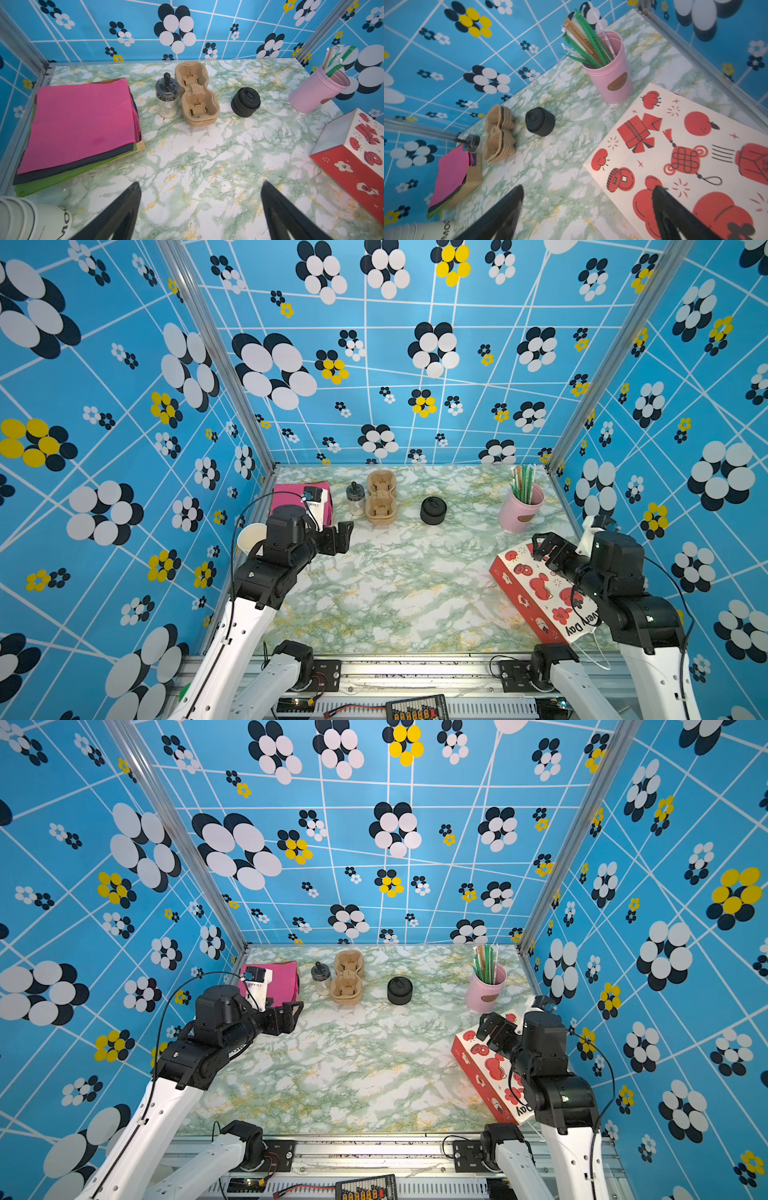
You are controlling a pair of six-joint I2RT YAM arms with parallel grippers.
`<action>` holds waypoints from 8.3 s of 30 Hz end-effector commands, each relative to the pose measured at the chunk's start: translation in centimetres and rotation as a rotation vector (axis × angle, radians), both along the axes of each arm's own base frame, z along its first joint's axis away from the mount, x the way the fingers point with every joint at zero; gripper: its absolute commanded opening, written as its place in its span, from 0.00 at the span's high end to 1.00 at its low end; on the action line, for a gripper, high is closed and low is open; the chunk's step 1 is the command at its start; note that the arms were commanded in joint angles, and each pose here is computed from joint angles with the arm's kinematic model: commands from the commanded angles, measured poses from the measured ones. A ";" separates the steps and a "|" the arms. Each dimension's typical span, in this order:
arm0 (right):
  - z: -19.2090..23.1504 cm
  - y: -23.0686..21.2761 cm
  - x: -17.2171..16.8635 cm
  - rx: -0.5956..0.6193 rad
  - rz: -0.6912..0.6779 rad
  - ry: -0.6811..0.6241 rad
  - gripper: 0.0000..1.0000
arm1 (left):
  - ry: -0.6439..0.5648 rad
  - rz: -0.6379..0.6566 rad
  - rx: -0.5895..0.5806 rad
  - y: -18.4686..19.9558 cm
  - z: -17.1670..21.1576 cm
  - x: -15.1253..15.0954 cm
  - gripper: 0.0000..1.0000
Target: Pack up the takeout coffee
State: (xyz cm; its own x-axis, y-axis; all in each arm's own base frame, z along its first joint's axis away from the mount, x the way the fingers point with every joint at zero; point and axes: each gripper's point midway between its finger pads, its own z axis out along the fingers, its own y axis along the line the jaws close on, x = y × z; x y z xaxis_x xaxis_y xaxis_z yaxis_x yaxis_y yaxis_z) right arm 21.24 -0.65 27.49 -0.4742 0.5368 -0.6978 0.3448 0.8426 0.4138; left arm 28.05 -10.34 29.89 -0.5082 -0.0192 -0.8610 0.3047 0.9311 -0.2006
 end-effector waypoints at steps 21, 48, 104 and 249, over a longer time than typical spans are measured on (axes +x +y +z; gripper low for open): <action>-10.1 -11.0 -4.4 0.193 -0.742 0.204 0.01 | -0.019 -0.178 -0.017 -3.9 -0.7 1.2 0.06; -12.6 -12.7 -8.9 0.079 -0.889 0.348 0.01 | 0.000 -0.183 -0.019 -4.4 -1.3 1.0 0.06; -8.4 -12.9 -5.9 0.059 -0.735 0.182 0.90 | -0.032 -0.204 -0.051 -5.4 -1.6 0.6 0.06; 8.8 13.2 7.4 -0.385 0.613 -0.048 0.01 | 0.020 0.137 0.117 4.1 0.0 -0.8 0.00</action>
State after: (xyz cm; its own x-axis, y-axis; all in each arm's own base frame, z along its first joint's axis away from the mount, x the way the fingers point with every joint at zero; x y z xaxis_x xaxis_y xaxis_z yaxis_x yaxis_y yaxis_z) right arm 28.35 9.05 35.86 -0.6125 -0.1630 -0.7735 -0.1325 0.9858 -0.1028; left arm 28.14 -9.34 28.83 -0.5068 0.0181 -0.8619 0.2583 0.9570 -0.1318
